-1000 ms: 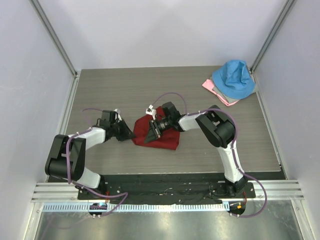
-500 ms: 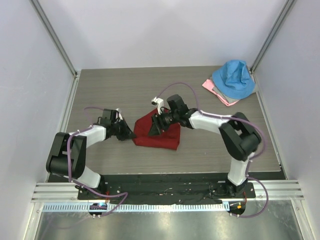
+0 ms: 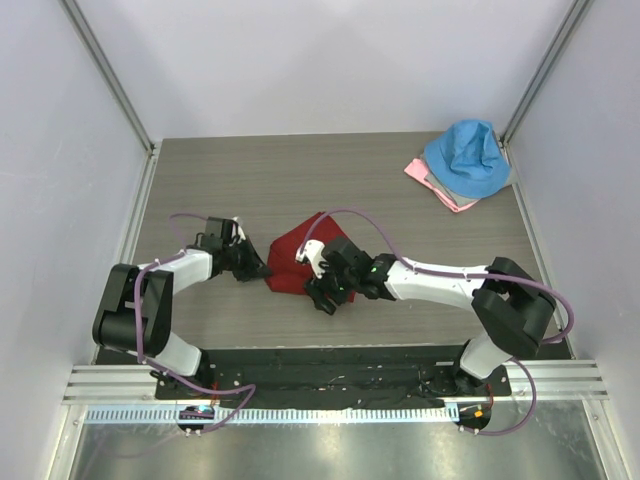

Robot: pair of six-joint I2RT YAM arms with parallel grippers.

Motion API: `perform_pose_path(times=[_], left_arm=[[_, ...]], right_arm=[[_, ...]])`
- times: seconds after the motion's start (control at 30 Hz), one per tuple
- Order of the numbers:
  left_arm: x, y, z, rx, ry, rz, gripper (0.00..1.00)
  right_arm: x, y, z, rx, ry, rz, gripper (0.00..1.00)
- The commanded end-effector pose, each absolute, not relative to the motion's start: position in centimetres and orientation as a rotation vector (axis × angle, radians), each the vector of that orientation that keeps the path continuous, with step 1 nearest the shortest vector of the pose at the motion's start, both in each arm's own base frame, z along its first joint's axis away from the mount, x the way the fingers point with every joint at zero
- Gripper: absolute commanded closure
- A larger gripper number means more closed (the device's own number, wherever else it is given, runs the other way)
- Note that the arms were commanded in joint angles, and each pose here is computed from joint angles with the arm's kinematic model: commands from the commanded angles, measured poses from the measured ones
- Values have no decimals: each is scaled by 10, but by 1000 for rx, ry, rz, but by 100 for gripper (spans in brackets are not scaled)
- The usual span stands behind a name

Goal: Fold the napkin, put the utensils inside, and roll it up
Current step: Roll the napkin with the utensil

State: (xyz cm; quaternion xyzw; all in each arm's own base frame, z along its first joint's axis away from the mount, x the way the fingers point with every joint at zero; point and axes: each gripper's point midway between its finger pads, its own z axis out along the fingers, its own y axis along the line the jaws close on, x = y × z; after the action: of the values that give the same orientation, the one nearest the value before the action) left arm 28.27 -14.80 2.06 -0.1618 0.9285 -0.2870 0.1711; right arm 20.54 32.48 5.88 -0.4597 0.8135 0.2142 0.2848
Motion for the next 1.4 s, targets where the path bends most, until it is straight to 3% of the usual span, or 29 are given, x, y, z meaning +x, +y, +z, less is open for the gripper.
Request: perform_pose_path(times=[0.0, 0.93, 1.37], left_arm=[[269, -146, 12, -446, 2710, -781, 100], [268, -146, 11, -446, 2724, -778, 100], [270, -146, 14, -440, 2717, -781, 100]], right_arm=[[222, 311, 59, -1214, 2150, 403, 30], [241, 339, 80, -1340, 1981, 330, 28], [228, 318, 43, -1375, 2111, 283, 32]])
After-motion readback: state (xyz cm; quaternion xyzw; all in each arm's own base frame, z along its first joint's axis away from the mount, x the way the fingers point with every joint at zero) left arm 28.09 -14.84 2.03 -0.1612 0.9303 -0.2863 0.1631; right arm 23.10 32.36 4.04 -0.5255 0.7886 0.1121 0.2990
